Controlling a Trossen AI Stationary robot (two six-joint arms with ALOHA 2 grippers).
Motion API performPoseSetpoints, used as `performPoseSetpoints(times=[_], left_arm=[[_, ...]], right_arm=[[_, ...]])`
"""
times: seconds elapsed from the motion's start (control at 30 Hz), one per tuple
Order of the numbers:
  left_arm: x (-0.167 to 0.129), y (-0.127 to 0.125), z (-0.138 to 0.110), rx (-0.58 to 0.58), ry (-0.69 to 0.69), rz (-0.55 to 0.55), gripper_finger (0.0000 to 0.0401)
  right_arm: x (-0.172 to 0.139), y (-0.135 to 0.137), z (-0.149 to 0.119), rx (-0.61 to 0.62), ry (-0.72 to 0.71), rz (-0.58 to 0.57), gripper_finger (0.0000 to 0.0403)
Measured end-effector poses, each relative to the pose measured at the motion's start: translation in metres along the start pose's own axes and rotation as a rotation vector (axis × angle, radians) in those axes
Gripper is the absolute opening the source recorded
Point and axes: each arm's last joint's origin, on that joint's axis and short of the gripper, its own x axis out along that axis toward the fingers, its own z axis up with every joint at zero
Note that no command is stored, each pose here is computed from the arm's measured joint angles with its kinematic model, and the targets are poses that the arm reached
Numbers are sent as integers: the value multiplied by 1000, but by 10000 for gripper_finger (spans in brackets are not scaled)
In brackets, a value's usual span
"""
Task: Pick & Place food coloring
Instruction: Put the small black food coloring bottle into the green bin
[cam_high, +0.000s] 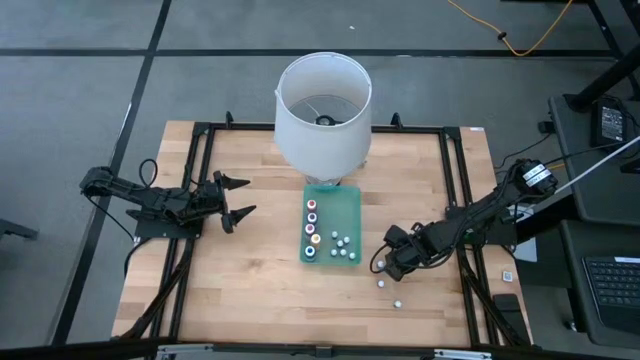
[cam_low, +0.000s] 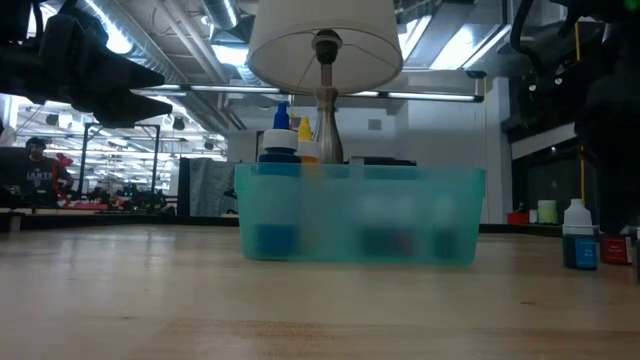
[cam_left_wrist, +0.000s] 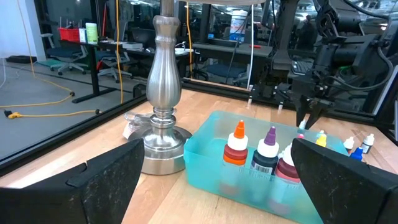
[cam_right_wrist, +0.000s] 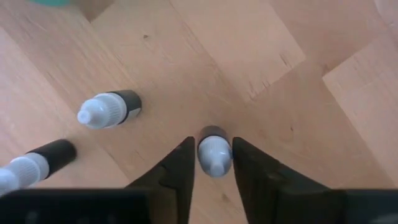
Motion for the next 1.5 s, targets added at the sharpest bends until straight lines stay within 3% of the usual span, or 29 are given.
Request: performPoseSetpoints(times=[0.17, 0.4, 0.93, 1.23, 1.5], left_arm=[[0, 0, 0, 0, 0, 0, 400], [0, 0, 0, 0, 0, 0, 400], [0, 0, 0, 0, 0, 0, 400], [0, 0, 0, 0, 0, 0, 400], [0, 0, 0, 0, 0, 0, 400]], right_arm=[[-1, 0, 0, -6, -2, -3, 62], [-18, 5, 12, -95, 12, -33, 65], [-65, 30, 98, -362, -70, -62, 62], [-57, 48, 139, -456, -129, -39, 63], [-27, 56, 152, -516, -113, -59, 63]])
